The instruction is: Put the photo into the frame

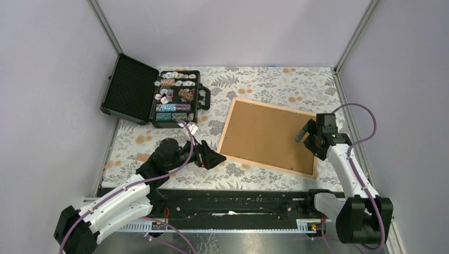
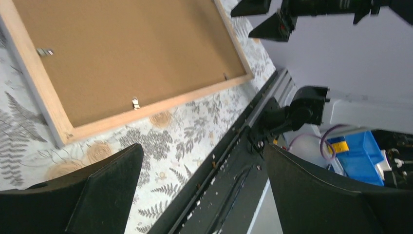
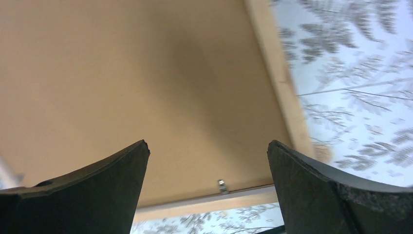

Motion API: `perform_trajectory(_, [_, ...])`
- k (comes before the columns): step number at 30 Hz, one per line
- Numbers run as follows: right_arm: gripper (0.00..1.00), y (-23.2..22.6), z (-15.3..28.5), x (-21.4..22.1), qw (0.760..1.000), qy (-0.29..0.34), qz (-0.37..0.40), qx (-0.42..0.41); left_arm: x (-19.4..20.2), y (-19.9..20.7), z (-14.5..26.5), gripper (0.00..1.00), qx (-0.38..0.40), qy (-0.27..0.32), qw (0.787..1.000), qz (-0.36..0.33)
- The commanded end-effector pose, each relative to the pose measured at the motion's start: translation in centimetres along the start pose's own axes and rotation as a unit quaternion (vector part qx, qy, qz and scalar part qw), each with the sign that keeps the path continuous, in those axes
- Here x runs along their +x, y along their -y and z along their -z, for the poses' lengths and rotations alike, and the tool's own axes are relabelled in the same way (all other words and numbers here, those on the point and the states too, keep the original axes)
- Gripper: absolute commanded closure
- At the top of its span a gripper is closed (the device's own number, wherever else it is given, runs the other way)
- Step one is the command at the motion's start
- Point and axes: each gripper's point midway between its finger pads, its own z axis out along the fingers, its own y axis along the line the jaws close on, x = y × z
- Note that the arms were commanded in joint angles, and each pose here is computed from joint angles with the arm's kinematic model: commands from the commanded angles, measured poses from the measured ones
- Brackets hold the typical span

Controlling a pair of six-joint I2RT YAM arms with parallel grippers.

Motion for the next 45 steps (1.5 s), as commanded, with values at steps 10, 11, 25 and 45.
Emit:
perform_trajectory(10, [0.15,8.2,-5.1,-2.9,0.990,-0.003,-0.113,0.088,1.7,5.9,-3.0,0.01,0.077,-0.068,0.992,-0.070])
perform_trajectory(11, [0.15,8.3,-5.3,-2.9,0.990,-0.005,-0.110,0.087,1.8,6.3,-3.3,0.01,0.082,-0.075,0.991,-0.079])
perform_trajectory(25, [0.39,8.4,-7.8,-0.5,0.990,-0.042,-0.112,0.071,3.1,9.4,-9.3,0.02,0.069,-0.139,0.962,-0.226])
perform_trajectory(45, [1.00,5.2,-5.7,-2.3,0.996,-0.062,-0.049,0.028,9.7,7.1,-19.1,0.02,0.137,-0.080,0.818,-0.553])
